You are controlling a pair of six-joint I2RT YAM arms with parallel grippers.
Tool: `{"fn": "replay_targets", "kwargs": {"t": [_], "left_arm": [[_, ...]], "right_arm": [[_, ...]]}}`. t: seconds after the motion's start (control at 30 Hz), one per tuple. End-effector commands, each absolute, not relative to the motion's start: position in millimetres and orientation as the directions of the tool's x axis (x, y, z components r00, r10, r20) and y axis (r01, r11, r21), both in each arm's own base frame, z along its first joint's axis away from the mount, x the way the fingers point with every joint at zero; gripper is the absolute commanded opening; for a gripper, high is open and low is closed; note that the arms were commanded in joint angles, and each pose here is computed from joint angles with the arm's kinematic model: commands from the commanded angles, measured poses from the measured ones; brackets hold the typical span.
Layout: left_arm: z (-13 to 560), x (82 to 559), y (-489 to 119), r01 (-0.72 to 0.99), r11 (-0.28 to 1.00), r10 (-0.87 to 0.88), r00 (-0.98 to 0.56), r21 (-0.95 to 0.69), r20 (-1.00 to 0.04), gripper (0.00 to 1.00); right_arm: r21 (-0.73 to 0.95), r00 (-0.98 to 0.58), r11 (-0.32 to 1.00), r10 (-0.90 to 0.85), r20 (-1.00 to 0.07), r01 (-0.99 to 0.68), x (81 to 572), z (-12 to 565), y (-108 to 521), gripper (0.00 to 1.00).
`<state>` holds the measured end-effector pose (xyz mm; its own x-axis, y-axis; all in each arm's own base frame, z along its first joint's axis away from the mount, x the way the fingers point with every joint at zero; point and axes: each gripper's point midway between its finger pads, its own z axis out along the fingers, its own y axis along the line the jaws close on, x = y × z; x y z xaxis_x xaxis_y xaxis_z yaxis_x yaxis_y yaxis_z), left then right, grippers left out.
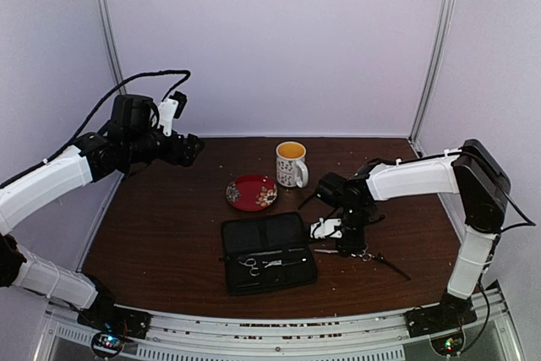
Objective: Sort the hair-cutting tools
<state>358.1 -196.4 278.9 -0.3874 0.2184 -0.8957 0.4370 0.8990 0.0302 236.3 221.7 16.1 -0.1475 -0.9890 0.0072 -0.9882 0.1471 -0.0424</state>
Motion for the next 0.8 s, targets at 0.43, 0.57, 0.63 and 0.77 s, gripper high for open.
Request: {"fn": "replay_targets", "kwargs": {"t": [0.43,0.57,0.63,0.77], "left_arm": [[285.2,369.8,-191.5,0.403,0.91,0.256,-0.364,0.097,-0.896,0.92],[275.3,372.4,-189.6,0.375,0.922,0.262,-0.423,0.096,-0.868,0.92],[269.9,367.6,-200.2,0.391,0.915,0.284,-0.448,0.1,-0.848,0.91],[256.3,352.5,-224.8,0.426,0.898,0.342,-0.509,0.114,-0.79,0.88]], "right_arm": [[-0.14,-0.142,0.139,-0.99,0.011,-0.98,251.8,46.2,218.8,0.0],[-0.163,-0.134,0.135,-0.991,-0.022,-0.977,258.4,66.3,226.7,0.0],[-0.171,-0.128,0.132,-0.991,-0.033,-0.976,259.4,76.3,229.6,0.0],[-0.198,-0.064,0.068,-0.998,-0.027,-0.978,253.4,97.8,236.8,0.0]]}}
